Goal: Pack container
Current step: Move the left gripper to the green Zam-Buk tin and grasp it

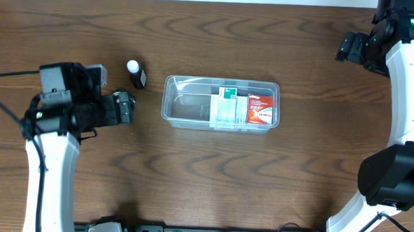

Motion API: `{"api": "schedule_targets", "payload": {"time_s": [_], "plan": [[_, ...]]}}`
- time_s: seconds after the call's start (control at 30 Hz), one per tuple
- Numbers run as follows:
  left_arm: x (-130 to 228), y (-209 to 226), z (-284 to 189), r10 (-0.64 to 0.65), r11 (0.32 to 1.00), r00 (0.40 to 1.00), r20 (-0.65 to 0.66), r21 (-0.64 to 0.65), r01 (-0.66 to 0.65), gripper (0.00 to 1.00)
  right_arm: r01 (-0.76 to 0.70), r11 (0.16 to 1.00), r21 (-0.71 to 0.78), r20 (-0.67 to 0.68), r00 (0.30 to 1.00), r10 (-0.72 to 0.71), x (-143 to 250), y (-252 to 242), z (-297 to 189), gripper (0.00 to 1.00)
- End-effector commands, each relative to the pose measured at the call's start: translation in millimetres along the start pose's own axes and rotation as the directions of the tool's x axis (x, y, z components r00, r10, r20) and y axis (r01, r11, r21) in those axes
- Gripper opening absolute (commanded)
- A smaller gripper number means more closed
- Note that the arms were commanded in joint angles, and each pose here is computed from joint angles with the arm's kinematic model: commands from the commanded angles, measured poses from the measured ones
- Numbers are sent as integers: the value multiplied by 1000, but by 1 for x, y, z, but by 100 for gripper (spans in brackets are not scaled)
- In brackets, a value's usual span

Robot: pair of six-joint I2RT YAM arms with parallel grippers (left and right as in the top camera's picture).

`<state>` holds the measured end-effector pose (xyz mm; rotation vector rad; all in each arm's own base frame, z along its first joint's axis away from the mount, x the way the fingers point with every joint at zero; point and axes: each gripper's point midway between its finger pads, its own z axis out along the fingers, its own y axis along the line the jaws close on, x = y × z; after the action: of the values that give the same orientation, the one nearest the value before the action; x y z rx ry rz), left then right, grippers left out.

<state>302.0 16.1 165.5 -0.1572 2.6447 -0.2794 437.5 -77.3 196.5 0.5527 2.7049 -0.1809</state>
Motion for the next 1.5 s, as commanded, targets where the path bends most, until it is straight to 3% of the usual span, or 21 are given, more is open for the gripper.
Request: {"api": "schedule_targets", "payload": {"time_s": [0.0, 0.23, 0.4, 0.73, 1.17, 1.47], "plan": [[-7, 0, 8, 29, 999, 1000, -9, 17, -29, 98, -11, 1000, 13, 10, 1000, 11, -1, -5, -4, 99], [-11, 22, 39, 33, 998, 998, -59, -46, -36, 98, -9, 1000, 13, 10, 1000, 9, -1, -4, -4, 99], [-22, 41, 65, 170, 979, 983, -70, -99, -176, 98, -9, 1000, 12, 10, 1000, 9, -1, -4, -4, 99], [-38, 50, 96, 445, 889, 893, -68, -89, -450, 99, -9, 1000, 12, 10, 1000, 9, -1, -4, -4, 99], [-5, 66, 146, 408, 906, 890, -205, -27, -422, 98, -9, 1000, 12, 10, 1000, 9, -1, -4, -4, 99], [-15, 69, 152, 407, 906, 897, -174, -53, -421, 98, -9, 1000, 12, 10, 1000, 9, -1, -4, -4, 99]]}}
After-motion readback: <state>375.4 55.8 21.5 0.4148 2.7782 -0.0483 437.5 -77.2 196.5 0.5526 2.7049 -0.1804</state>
